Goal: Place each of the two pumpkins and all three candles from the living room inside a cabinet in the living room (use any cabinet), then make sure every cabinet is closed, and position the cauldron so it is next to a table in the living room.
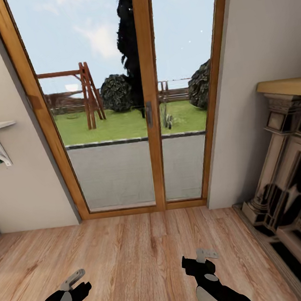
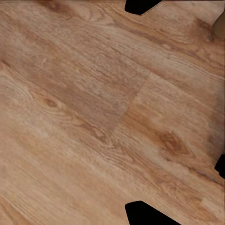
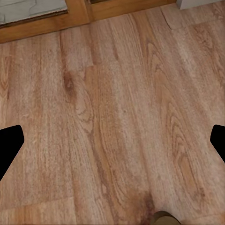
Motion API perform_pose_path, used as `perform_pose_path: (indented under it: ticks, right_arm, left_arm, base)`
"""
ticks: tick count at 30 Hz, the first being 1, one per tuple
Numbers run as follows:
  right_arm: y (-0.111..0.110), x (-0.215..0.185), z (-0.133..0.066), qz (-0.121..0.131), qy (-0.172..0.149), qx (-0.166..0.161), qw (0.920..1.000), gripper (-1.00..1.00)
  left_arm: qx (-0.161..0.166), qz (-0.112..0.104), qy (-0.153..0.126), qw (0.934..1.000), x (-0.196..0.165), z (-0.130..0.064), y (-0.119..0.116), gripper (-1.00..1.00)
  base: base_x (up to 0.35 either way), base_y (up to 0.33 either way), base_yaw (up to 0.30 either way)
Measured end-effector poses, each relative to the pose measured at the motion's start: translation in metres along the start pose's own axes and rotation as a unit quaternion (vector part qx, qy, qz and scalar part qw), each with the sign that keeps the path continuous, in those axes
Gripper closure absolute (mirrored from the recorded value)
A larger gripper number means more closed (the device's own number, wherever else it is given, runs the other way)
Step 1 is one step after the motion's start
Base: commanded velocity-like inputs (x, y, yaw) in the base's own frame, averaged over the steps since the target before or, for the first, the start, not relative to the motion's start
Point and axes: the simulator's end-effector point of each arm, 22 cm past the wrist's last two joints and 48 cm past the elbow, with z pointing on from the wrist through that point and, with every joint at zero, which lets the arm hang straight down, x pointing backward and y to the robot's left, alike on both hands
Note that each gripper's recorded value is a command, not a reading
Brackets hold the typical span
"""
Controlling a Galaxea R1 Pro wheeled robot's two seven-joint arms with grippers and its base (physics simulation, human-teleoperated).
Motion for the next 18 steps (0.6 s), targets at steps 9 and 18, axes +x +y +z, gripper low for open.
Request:
perform_pose_path:
  ticks: [9,18]
  right_arm:
    - [0.002,0.009,0.009,-0.001,0.001,-0.011,0.9999,-1.0]
    - [0.021,0.021,0.017,0.0,0.008,-0.055,0.9985,-1.0]
  left_arm:
    - [0.062,0.031,0.003,0.9976,-0.033,-0.021,-0.058,-1.0]
    - [0.15,0.094,-0.047,0.9832,-0.102,-0.104,-0.136,-1.0]
  base:
    - [0.0,0.0,0.0]
    - [0.0,0.0,0.0]
